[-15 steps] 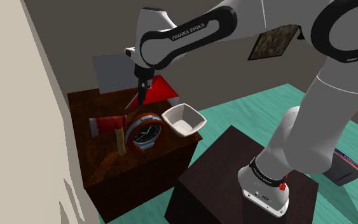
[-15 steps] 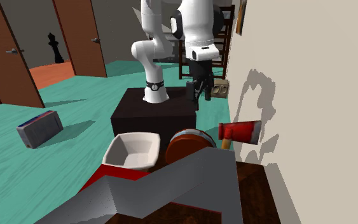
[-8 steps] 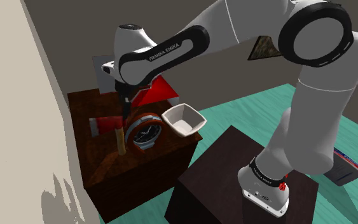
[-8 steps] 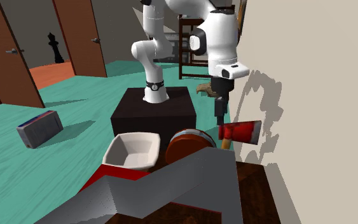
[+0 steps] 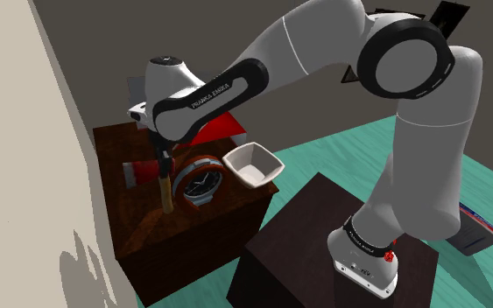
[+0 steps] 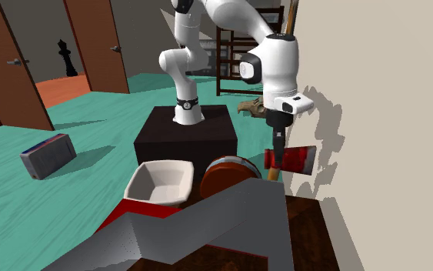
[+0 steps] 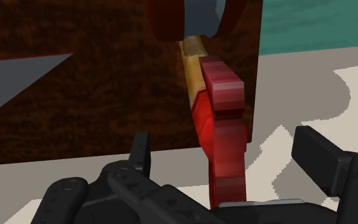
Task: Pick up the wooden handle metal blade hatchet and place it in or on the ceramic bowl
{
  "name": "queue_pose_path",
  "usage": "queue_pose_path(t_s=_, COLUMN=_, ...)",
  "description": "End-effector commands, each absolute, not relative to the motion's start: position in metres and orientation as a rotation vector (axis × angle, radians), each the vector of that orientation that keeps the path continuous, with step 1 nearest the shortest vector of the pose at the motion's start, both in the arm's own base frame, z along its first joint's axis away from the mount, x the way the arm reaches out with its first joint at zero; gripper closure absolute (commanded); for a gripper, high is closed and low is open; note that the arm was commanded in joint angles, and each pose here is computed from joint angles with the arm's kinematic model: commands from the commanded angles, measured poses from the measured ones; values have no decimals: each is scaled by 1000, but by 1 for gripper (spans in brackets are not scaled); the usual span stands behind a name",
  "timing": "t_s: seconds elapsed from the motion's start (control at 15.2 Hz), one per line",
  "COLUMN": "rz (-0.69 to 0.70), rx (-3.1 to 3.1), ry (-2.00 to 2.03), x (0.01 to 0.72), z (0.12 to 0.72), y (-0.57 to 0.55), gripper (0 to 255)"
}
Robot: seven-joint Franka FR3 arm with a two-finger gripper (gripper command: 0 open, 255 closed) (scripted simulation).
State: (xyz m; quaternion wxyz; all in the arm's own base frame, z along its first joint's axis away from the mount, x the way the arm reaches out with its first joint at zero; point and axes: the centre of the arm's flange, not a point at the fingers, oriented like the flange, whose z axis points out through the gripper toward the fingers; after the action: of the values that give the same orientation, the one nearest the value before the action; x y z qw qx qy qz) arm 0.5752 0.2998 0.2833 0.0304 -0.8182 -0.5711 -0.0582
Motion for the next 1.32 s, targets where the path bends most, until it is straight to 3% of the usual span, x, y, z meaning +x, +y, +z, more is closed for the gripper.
queue_pose_path(t_s=0.0, rz=-180, rx=-2522, ry=-1761, x=576, z=273, y=300, gripper=0)
queue_pose_path(t_s=0.59, rz=-180, rx=-2522, ry=-1761, x=577, z=270, y=301, gripper=0)
queue_pose_path(t_s=0.66, rz=-180, rx=-2522, ry=-1761, x=577, z=270, y=301, gripper=255)
queue_pose_path(t_s=1.25, rz=-180, rx=-2522, ry=-1761, x=577, z=270, y=301, gripper=255)
